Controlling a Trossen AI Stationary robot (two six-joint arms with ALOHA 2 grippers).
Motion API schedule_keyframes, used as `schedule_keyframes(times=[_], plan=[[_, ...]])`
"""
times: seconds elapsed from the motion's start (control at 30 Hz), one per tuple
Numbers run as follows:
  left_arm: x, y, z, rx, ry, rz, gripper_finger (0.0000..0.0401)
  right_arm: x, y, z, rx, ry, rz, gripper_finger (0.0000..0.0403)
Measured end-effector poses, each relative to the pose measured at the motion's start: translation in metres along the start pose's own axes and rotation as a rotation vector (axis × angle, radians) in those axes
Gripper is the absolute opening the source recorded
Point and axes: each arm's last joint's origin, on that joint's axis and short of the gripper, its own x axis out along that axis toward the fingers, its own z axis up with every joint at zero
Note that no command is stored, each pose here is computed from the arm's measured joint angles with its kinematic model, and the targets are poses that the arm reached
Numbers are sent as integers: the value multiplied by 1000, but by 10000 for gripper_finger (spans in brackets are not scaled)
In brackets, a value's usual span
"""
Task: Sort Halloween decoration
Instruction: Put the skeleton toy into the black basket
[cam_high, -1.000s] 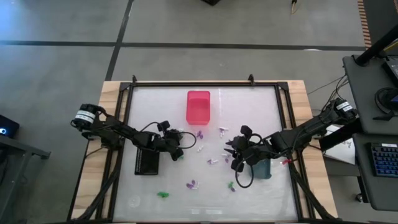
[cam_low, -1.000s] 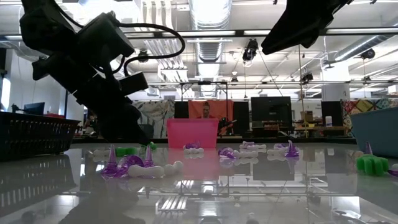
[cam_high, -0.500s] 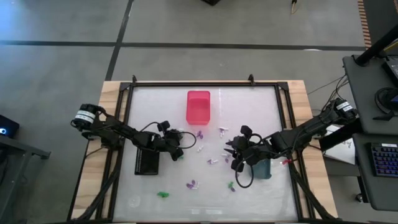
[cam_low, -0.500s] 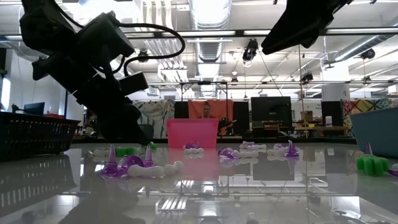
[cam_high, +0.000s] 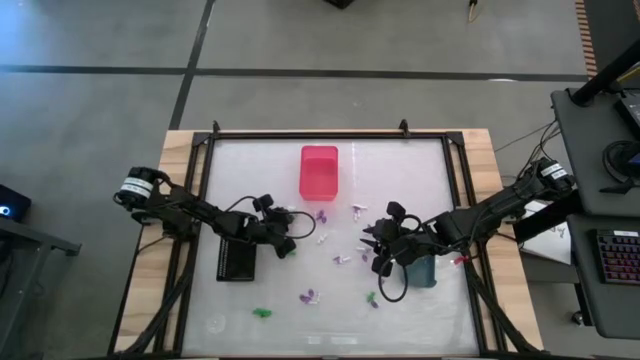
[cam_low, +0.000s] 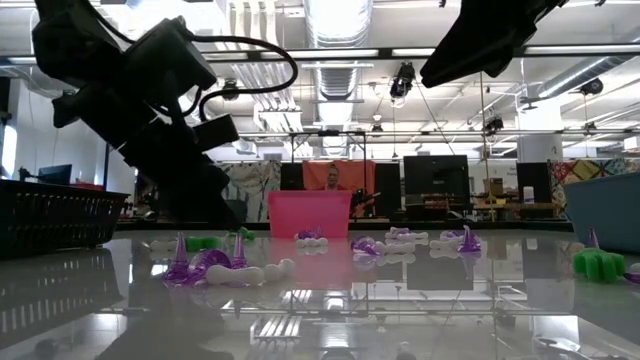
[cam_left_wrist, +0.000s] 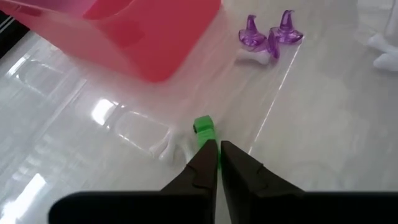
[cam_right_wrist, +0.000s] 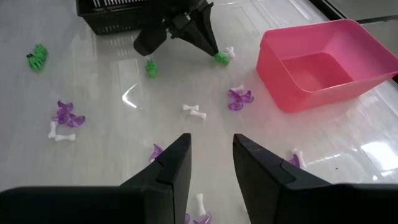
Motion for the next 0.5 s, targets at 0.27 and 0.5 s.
schedule_keyframes(times=[0.27, 0.5], plan=[[-16, -3, 26, 2, -47, -111, 0, 0, 0, 0, 2, -2, 2, 111], [-24, 4, 23, -1, -1, -104, 2, 0, 0, 0, 3, -4, 3, 111]])
